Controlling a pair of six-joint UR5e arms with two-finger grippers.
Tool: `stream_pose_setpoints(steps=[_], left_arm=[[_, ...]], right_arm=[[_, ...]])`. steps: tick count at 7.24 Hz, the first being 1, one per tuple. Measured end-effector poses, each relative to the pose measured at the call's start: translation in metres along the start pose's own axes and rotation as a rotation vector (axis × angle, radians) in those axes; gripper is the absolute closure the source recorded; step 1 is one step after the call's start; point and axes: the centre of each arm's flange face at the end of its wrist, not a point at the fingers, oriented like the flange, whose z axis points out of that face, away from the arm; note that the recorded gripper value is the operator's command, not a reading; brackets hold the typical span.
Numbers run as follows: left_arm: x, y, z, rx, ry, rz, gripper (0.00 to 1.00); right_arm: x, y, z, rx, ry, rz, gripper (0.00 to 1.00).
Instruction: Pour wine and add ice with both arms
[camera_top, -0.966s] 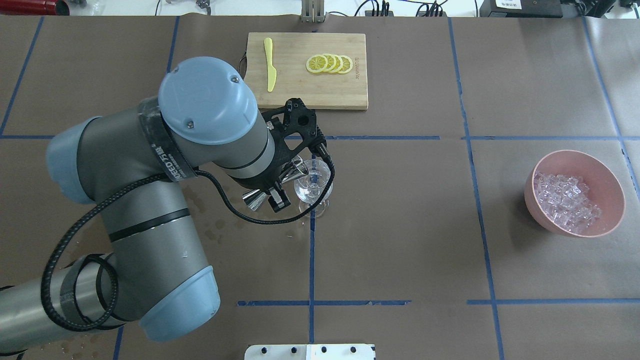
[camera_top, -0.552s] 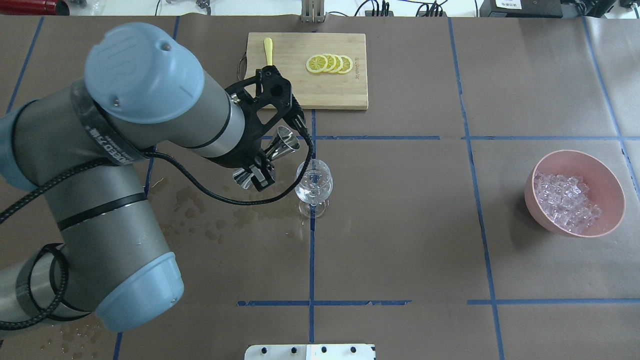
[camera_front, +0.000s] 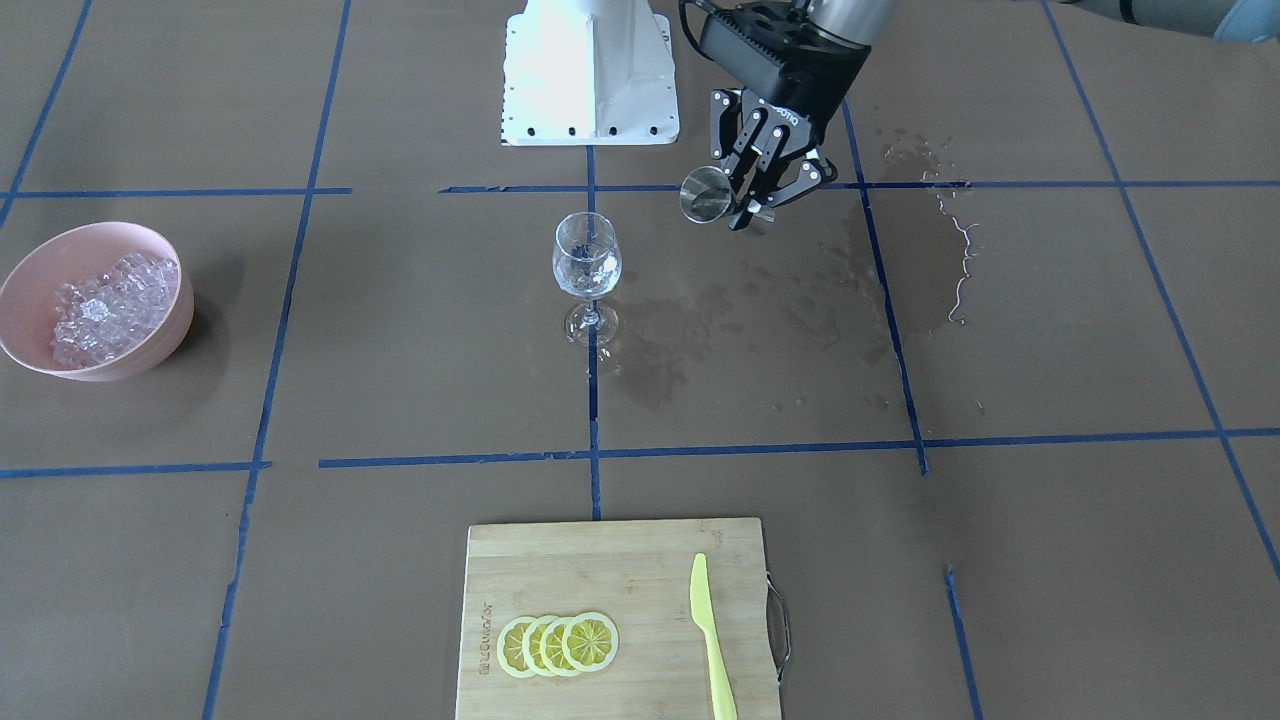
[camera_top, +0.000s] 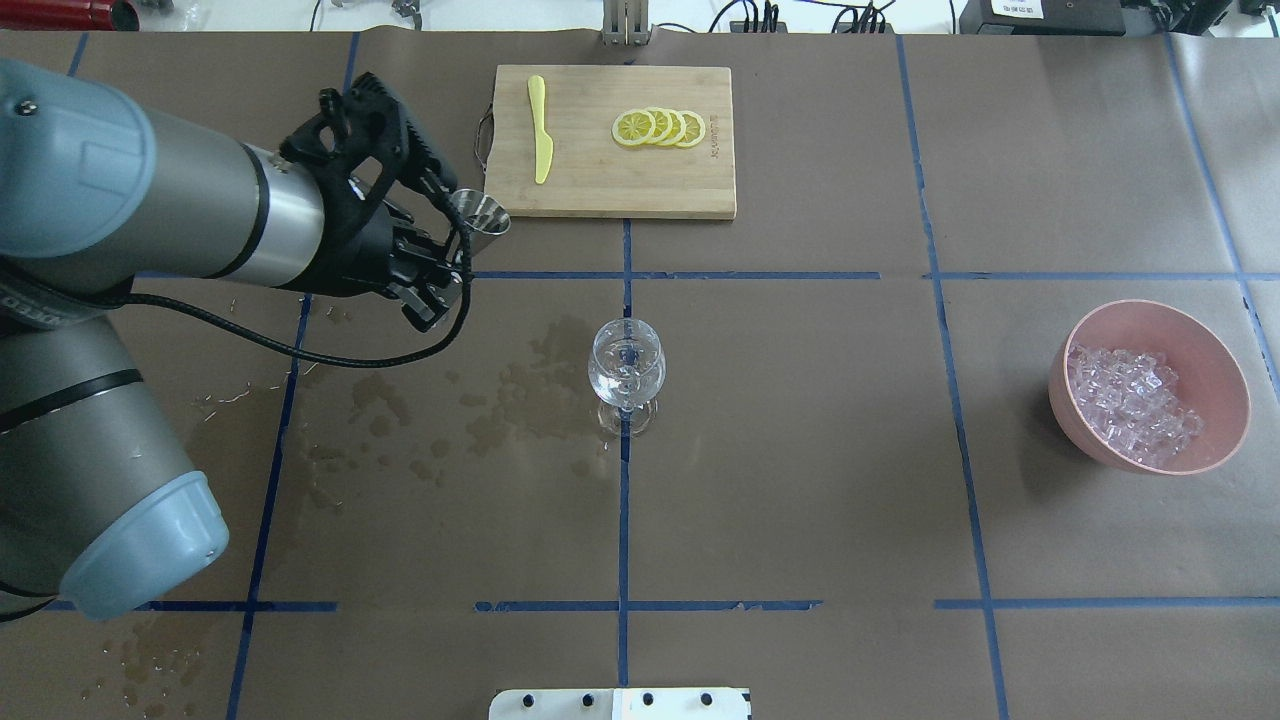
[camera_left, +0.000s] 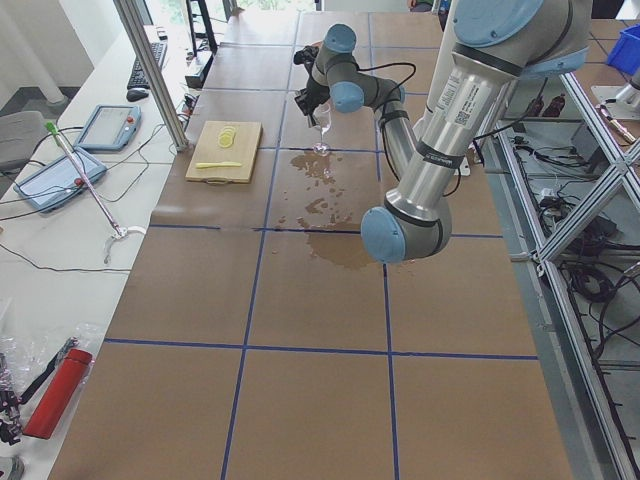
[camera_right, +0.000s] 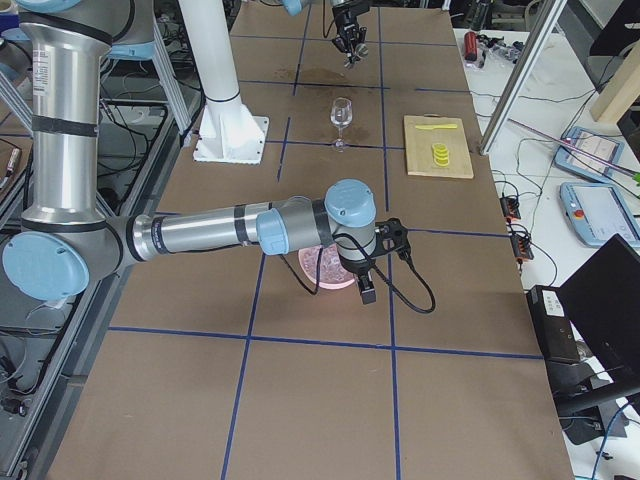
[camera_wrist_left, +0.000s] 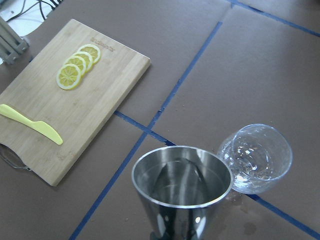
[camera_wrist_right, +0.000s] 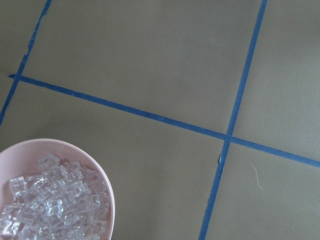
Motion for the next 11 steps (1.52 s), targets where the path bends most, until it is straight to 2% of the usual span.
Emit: stream_pose_setpoints(steps=[1,3,4,6,7,9,11], left_arm=[[-0.010,0.020,-0.011,0.042,-0.010,-0.055,1.00],[-0.033,0.067,-0.037,0.147,-0.094,-0.155,1.00],[-0.051,0.104,-0.044,0.212,-0.138,-0.207,1.00],[-0.098,0.203,-0.048,0.378,-0.206,-0.303,1.00],[-0.120,0.241,-0.047,0.443,-0.263,-0.337,1.00],[-0.132,0.271,-0.038,0.510,-0.345,-0.423,1.00],[-0.109,0.297,0.000,0.559,-0.421,-0.537,1.00]], right_arm=[[0.000,0.000,0.000,0.000,0.000,0.000,0.00],[-0.001,0.000,-0.001,0.002,0.000,-0.002,0.00],[-0.001,0.000,-0.001,0.003,-0.001,-0.003,0.00],[-0.003,0.000,-0.002,0.005,0.000,-0.006,0.00],[-0.003,-0.001,-0.003,0.006,0.000,-0.007,0.00],[-0.004,-0.001,-0.004,0.008,0.000,-0.008,0.00],[-0.004,-0.001,-0.004,0.008,0.000,-0.009,0.00]])
